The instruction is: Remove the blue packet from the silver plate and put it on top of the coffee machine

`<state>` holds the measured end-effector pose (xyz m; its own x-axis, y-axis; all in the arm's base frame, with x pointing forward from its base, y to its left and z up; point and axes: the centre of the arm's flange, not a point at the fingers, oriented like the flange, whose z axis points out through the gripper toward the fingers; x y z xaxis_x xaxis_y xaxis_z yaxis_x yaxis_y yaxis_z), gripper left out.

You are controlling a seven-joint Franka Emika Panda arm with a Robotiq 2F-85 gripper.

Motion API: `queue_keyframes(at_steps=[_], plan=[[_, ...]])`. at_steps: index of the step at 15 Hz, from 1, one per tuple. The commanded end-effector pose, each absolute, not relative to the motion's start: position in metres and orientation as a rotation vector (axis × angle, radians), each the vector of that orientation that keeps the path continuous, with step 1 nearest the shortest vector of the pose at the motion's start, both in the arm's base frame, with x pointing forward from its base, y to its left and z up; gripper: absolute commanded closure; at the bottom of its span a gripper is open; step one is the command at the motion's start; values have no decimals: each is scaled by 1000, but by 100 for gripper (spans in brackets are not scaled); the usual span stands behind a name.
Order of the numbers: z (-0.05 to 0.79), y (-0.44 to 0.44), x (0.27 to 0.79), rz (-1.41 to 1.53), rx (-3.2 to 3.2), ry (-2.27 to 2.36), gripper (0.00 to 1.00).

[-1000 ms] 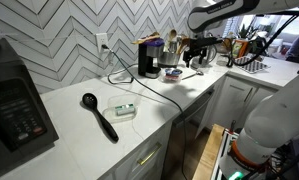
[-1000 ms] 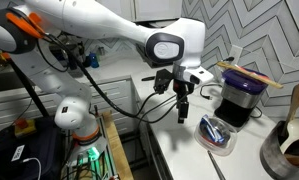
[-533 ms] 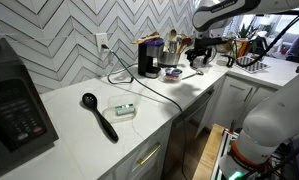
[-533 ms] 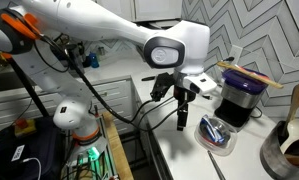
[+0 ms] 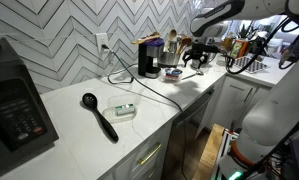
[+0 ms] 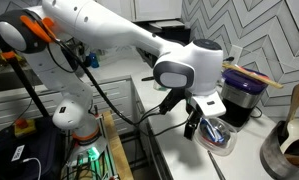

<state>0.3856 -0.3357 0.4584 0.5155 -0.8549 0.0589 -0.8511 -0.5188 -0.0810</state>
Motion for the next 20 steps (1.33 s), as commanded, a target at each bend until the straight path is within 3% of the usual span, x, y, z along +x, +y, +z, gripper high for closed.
queue_keyframes(at_steps=[1,7,8,9,10,11,12,14,19,20], plan=[[441,-357,403,-202,-2481,1705,0],[439,-358,426,-329,-2119,1932,0],[438,-359,428,-348,-2057,1970,6],[438,-359,431,-368,-1995,2006,21],[436,-358,433,-390,-1933,2041,25],[435,-357,435,-407,-1899,2060,23],[433,-356,438,-412,-1873,2076,32],[430,-349,443,-397,-1857,2087,40],[432,-338,441,-371,-1869,2104,26],[430,-339,442,-367,-1867,2106,34]])
